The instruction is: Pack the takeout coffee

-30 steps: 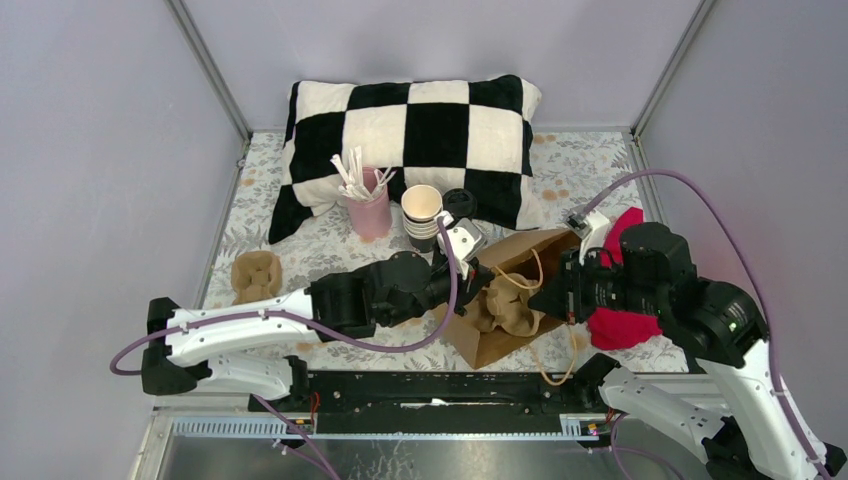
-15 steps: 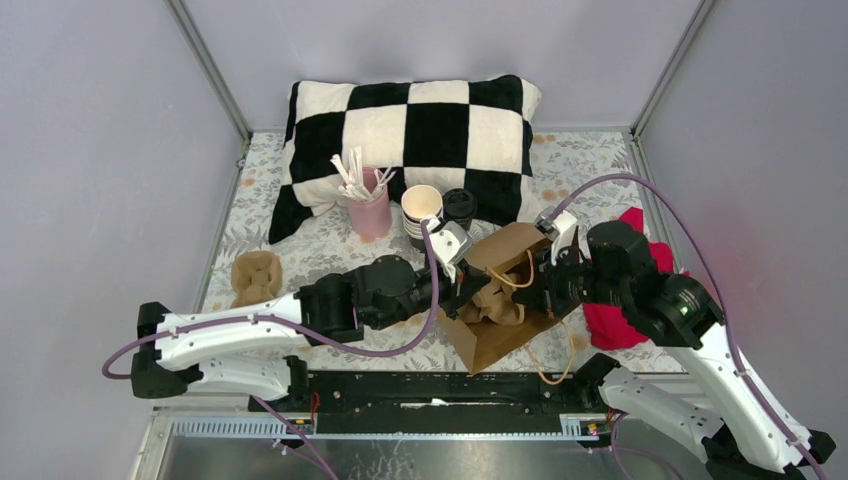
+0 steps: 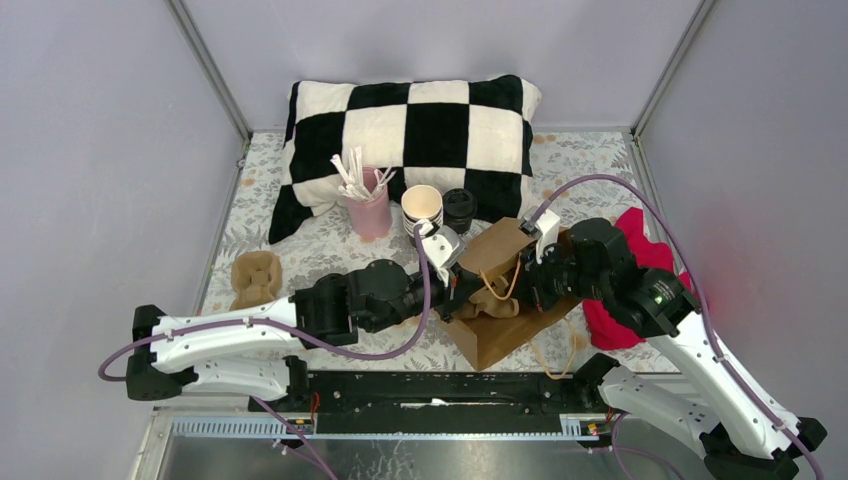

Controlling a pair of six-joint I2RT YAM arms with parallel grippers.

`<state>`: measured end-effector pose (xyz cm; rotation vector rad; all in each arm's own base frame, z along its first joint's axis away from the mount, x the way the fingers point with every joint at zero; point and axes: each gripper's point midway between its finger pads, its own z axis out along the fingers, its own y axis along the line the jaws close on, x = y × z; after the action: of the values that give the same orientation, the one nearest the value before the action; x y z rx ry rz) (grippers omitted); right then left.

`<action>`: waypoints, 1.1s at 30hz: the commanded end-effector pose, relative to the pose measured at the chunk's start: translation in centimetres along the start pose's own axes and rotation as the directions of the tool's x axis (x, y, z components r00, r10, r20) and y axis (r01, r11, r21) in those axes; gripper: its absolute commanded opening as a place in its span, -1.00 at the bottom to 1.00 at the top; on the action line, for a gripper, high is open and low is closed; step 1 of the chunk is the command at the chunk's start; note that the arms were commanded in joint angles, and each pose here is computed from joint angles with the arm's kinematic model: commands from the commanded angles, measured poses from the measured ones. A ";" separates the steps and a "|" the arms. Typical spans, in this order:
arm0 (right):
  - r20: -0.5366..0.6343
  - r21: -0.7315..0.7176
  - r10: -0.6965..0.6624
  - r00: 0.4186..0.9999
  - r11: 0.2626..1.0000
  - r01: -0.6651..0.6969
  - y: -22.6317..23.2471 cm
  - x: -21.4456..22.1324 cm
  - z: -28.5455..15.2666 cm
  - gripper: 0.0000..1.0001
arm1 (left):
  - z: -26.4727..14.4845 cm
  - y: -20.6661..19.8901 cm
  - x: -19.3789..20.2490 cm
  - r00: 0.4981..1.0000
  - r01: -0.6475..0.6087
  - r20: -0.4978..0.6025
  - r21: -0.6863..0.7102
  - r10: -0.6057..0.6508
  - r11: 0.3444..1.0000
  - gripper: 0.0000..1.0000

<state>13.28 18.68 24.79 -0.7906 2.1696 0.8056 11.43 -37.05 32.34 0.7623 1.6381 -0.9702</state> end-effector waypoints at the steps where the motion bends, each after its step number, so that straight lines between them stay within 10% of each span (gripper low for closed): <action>1: 0.084 0.043 -0.058 0.995 0.998 0.055 -0.8 -1.9 0.3 -0.89 | -0.6 -1.3 -2.7 0.994 0.045 0.097 0.060 -0.050 0.997 -1.00; 10: 0.089 0.138 -0.057 0.994 0.989 0.045 -2.6 -1.8 0.4 -0.79 | -0.3 -1.1 -2.2 0.995 0.057 0.083 0.043 -0.061 0.997 -1.00; 15: 0.175 0.500 0.050 0.983 0.856 -0.132 -8.8 -2.1 -1.9 0.05 | -0.3 -0.2 -2.1 0.993 0.076 0.090 -0.009 -0.074 0.997 -1.00; 19: 0.239 0.415 0.057 0.969 0.897 -0.155 -6.8 -3.3 -2.9 0.48 | -0.1 0.4 -1.9 0.993 0.084 0.087 -0.043 -0.080 0.996 -1.00; 33: 0.271 0.189 0.140 0.952 0.962 -0.196 -0.2 -5.7 -8.7 0.76 | 1.7 1.7 -1.0 0.996 0.085 0.026 -0.164 -0.081 0.983 -1.00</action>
<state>15.37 13.13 29.73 -0.4185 2.1420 0.5219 12.50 -37.62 31.00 0.6765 1.7040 -0.9366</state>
